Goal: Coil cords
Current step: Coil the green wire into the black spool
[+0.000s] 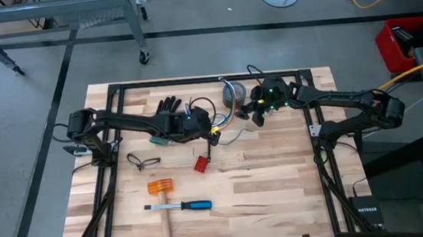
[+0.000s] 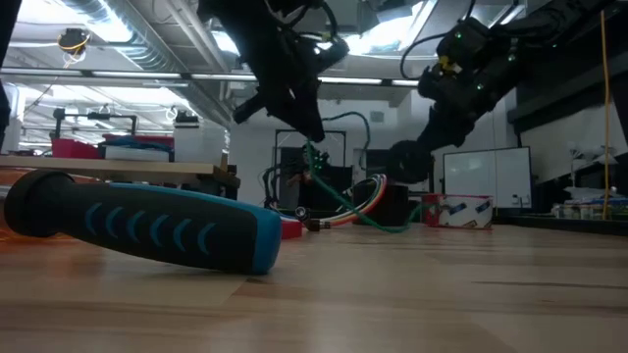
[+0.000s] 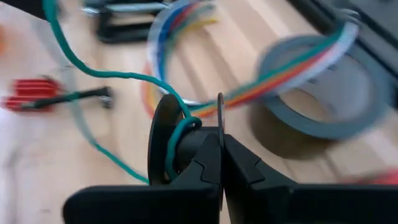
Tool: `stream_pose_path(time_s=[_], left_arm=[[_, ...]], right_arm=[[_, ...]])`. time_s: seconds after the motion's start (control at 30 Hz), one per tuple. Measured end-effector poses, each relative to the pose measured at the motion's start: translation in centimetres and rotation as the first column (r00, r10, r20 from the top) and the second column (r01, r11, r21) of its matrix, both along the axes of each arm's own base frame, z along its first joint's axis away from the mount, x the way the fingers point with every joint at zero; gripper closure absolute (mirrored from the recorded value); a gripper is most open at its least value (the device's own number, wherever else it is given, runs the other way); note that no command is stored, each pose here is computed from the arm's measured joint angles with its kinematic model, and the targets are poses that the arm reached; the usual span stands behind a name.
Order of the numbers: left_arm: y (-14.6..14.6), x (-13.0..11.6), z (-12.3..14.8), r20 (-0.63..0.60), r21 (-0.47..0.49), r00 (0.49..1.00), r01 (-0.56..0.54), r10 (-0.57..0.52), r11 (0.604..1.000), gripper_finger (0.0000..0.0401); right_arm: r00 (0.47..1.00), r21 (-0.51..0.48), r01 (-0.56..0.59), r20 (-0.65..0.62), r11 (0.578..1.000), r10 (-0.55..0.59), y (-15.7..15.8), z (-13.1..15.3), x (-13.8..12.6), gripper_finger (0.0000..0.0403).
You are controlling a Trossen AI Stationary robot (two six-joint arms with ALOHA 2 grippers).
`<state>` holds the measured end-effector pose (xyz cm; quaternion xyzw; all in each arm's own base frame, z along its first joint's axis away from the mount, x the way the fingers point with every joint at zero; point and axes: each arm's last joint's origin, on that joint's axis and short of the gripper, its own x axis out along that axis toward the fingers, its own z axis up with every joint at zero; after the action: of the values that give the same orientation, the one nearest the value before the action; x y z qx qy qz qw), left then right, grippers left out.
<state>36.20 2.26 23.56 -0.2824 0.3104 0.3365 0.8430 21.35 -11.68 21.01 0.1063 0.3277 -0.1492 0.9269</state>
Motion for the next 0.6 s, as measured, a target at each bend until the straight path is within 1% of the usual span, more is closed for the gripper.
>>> stream_pose_path(time_s=[0.1,0.2,0.37,0.5,0.6], left_arm=[[0.4,-0.5,1.2,0.040,-0.052,0.999,0.030,-0.028,0.998,0.0401],[1.0,-1.1,2.5,0.083,-0.084,0.996,0.043,-0.036,0.996,0.0401],[2.8,-1.7,4.3,0.181,-0.085,0.983,-0.012,0.027,0.996,0.0401],[4.7,-1.4,5.1,0.290,-0.070,0.955,-0.052,0.070,0.996,0.0401],[5.9,-1.2,5.7,0.354,-0.048,0.932,-0.065,0.078,0.997,0.0401]], right_arm=[[0.996,-0.037,0.066,-0.053,0.997,-0.068,-0.1,-0.2,-0.3,0.0402],[0.994,-0.037,0.074,-0.072,0.997,-0.076,-0.1,-0.4,-0.4,0.0402],[0.999,0.000,0.028,-0.041,1.000,-0.028,0.0,-0.3,-0.2,0.0402],[0.999,0.031,0.025,-0.029,0.999,-0.024,0.1,-0.3,-0.2,0.0402],[1.000,0.065,-0.015,-0.010,0.998,0.016,0.2,-0.2,-0.1,0.0402]])
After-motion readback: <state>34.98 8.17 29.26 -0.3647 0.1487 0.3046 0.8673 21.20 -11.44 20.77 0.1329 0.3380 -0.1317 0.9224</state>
